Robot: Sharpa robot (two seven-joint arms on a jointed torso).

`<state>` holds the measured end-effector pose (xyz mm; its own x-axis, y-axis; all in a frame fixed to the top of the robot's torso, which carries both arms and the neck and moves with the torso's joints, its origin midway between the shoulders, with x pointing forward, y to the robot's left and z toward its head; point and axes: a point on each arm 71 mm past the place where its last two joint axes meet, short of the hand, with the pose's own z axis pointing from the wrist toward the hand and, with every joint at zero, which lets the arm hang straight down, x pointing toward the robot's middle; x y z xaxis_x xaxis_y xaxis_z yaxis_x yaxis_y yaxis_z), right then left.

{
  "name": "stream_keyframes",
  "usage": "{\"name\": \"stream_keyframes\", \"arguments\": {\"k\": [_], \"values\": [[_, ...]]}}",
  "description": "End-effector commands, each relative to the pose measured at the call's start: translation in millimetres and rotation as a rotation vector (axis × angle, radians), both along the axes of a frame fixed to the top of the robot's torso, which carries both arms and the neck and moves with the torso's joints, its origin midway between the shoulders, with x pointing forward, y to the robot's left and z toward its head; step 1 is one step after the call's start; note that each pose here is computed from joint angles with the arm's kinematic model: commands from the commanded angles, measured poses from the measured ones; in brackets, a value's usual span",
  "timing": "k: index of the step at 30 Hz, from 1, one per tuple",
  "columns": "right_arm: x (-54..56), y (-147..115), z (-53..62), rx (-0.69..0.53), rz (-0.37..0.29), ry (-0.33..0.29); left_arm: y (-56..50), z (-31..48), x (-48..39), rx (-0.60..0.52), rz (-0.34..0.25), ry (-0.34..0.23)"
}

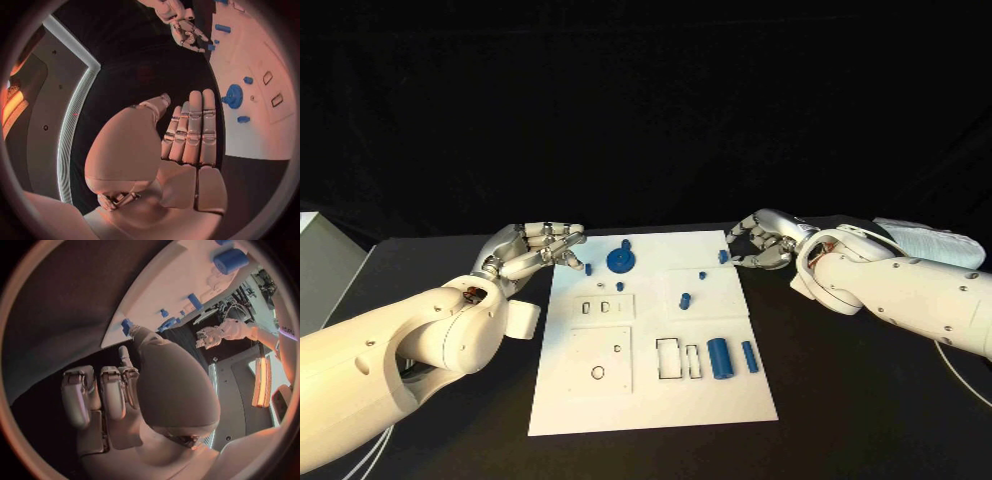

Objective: Assemble the parts on the task board

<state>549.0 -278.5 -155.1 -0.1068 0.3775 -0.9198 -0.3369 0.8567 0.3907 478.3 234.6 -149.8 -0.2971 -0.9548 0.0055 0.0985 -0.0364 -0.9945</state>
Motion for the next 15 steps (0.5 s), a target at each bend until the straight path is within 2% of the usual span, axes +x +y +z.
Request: {"name": "stream_keyframes", "arguments": {"k": [1, 6, 15], "values": [[0.8, 3.0, -2.4, -0.028, 0.024, 0.010, -1.8, 0.9, -0.8, -0.004, -0.019, -0.012], [4.4, 6.7, -4.0, -0.029, 0.015, -0.004, -1.8, 1.0, -1.2, -0.003, -0.021, -0.013], [4.6, 14.5, -5.8, -0.032, 0.024, -0.017, -0.5, 0.9, -1.2, 0.001, -0.019, -0.011]]}}
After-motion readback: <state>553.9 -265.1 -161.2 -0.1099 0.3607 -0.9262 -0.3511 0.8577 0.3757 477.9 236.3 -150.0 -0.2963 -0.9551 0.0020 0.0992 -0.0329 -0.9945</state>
